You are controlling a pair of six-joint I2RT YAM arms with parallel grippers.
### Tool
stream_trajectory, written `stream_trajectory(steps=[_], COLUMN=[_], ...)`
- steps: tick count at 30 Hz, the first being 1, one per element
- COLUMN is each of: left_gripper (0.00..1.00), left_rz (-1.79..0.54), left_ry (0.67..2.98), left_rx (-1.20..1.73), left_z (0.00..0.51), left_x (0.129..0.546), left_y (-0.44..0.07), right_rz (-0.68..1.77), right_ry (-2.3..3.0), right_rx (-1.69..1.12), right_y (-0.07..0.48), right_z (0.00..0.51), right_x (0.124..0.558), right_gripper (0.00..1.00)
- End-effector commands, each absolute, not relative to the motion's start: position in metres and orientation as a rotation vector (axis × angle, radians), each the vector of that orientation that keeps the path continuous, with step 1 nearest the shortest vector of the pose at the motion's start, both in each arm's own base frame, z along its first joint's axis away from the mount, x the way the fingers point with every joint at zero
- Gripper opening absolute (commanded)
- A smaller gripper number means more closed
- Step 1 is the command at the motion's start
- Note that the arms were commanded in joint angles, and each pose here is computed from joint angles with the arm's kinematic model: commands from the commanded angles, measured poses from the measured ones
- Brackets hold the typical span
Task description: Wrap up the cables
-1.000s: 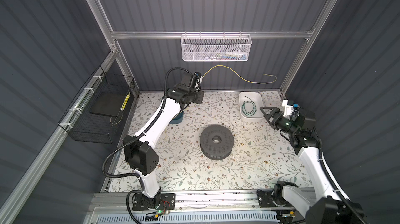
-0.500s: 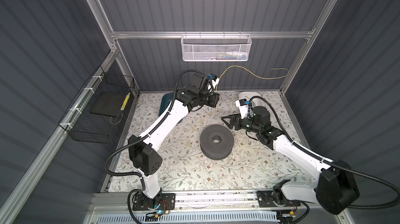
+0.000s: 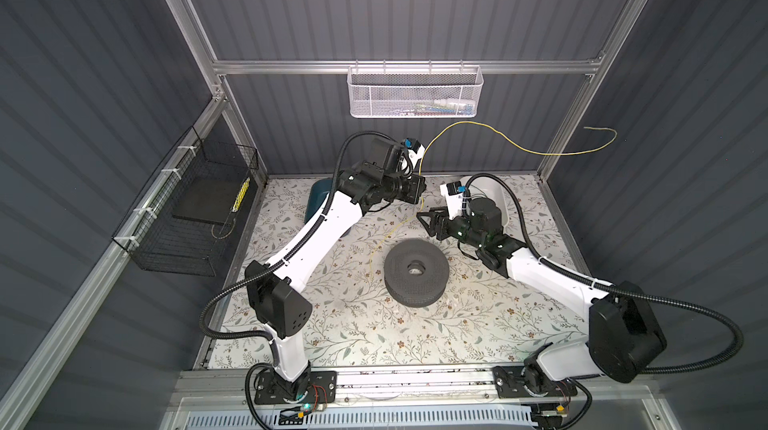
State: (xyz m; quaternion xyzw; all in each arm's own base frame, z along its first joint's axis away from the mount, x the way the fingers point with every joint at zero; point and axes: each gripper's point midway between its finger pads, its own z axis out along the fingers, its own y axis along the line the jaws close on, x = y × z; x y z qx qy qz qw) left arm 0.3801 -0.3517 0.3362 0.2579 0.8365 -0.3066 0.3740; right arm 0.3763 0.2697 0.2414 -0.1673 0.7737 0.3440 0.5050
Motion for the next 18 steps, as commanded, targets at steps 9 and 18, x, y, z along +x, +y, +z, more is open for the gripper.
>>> stream_trajectory(steps=[9,18], left_gripper=[0.00,0.00], left_rz=[-0.840,-0.834], left_ry=[2.110,2.112], left_rx=[0.656,0.655], left_z=[0.3567,0.3557], left_x=[0.3711,0.3717], left_y=[-0.3587,-0.3583], right_rz=[0.855,0.879], right_ry=[1.786,1.779], right_rx=[-0.383,-0.374], right_y=[0.2781,0.2790], right_z=[0.2608,0.2641], right_x=[0.3914,0.3892], right_gripper=[0.36,0.17])
